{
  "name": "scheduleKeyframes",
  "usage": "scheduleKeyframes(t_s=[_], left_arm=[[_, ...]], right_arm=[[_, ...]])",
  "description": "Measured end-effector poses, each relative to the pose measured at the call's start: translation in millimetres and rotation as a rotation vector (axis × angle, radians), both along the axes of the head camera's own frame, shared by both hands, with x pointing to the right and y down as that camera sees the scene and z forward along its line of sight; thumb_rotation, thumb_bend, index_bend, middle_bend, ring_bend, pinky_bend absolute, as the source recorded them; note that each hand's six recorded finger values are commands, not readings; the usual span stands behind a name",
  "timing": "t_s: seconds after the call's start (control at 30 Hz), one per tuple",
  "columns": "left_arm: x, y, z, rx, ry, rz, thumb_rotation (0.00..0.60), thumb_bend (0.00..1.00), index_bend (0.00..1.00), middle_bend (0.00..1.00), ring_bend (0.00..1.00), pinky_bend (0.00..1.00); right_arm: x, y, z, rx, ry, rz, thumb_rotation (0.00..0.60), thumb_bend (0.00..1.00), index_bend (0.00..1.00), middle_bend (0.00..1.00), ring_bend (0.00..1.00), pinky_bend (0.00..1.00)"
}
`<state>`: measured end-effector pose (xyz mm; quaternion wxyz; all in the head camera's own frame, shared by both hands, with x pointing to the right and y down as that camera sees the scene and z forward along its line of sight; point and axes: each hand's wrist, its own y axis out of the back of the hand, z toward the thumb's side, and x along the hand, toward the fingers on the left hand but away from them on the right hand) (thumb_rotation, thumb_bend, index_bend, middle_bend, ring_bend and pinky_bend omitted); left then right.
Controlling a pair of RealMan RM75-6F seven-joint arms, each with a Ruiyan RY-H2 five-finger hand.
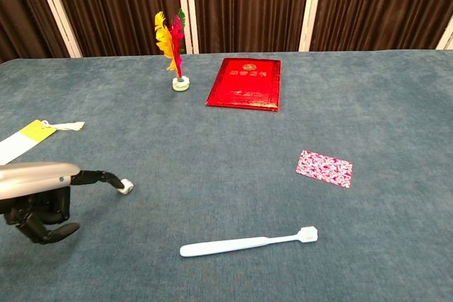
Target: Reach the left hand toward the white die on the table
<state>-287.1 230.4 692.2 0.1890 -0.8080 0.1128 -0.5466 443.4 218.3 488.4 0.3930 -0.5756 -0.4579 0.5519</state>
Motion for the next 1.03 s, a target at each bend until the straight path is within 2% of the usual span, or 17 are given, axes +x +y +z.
scheduleKeyframes(t_s=[0.1,0.23,0.43,0.53,0.57,0.6,0.63,0.67,0.7,0.73,0.83,0.87,0.93,1.03], left_arm=[[-8,5,-2,-0.032,-0.019,0.007,0.600,0.57,0.09,1.00,1.00,1.00],[-14,5,-6,-0.021,-0.035,0.007,0.600,0.57,0.09,1.00,1.00,1.00],[-29,-8,-27,0.072,-0.018,-0.060,0.600,0.57,0.09,0.99,1.00,1.00],[-38,-15,-38,0.110,0.006,-0.111,0.600,0.57,0.08,0.88,0.89,0.96],[-41,-18,-42,0.127,0.013,-0.131,0.600,0.54,0.06,0.76,0.77,0.84],[-46,-22,-48,0.156,0.023,-0.161,0.600,0.42,0.03,0.57,0.57,0.61],[-50,-26,-53,0.183,0.032,-0.184,0.600,0.31,0.02,0.41,0.41,0.42],[-54,-29,-59,0.213,0.040,-0.207,0.600,0.14,0.00,0.20,0.19,0.18],[-61,-34,-67,0.258,0.048,-0.239,0.600,0.02,0.00,0.05,0.05,0.04],[-66,-37,-73,0.296,0.051,-0.263,0.600,0.00,0.00,0.00,0.01,0.00],[-93,-44,-101,0.453,0.037,-0.340,0.600,0.00,0.00,0.00,0.00,0.00],[-99,-44,-107,0.481,0.032,-0.353,0.600,0.00,0.00,0.00,0.00,0.00],[-120,-40,-127,0.568,0.004,-0.395,0.600,0.00,0.00,0.00,0.00,0.00],[-148,-28,-150,0.655,-0.045,-0.426,0.600,0.00,0.00,0.00,0.00,0.00]], right_arm=[[0,0,-1,0.002,-0.003,-0.002,0.600,0.00,0.11,0.00,0.00,0.00],[-1,1,-2,0.005,-0.006,-0.006,0.600,0.00,0.11,0.00,0.00,0.00],[-3,2,-4,0.010,-0.014,-0.012,0.600,0.00,0.11,0.00,0.00,0.00],[-3,2,-5,0.012,-0.017,-0.017,0.600,0.00,0.11,0.00,0.00,0.00],[-4,2,-5,0.013,-0.019,-0.018,0.600,0.00,0.11,0.00,0.00,0.00],[-5,2,-6,0.014,-0.022,-0.021,0.600,0.00,0.11,0.00,0.00,0.00],[-5,3,-6,0.014,-0.023,-0.022,0.600,0.00,0.11,0.00,0.00,0.00],[-6,2,-6,0.014,-0.025,-0.023,0.600,0.00,0.11,0.00,0.00,0.00],[-6,2,-6,0.014,-0.029,-0.023,0.600,0.00,0.11,0.00,0.00,0.00],[-7,2,-6,0.012,-0.031,-0.024,0.600,0.00,0.11,0.00,0.00,0.00],[-8,1,-4,0.005,-0.028,-0.031,0.600,0.00,0.11,0.00,0.00,0.00],[-8,1,-3,0.002,-0.025,-0.033,0.600,0.00,0.11,0.00,0.00,0.00],[-8,1,-1,-0.005,-0.020,-0.032,0.600,0.00,0.11,0.00,0.00,0.00],[-6,2,1,-0.009,-0.017,-0.025,0.600,0.00,0.11,0.00,0.00,0.00]])
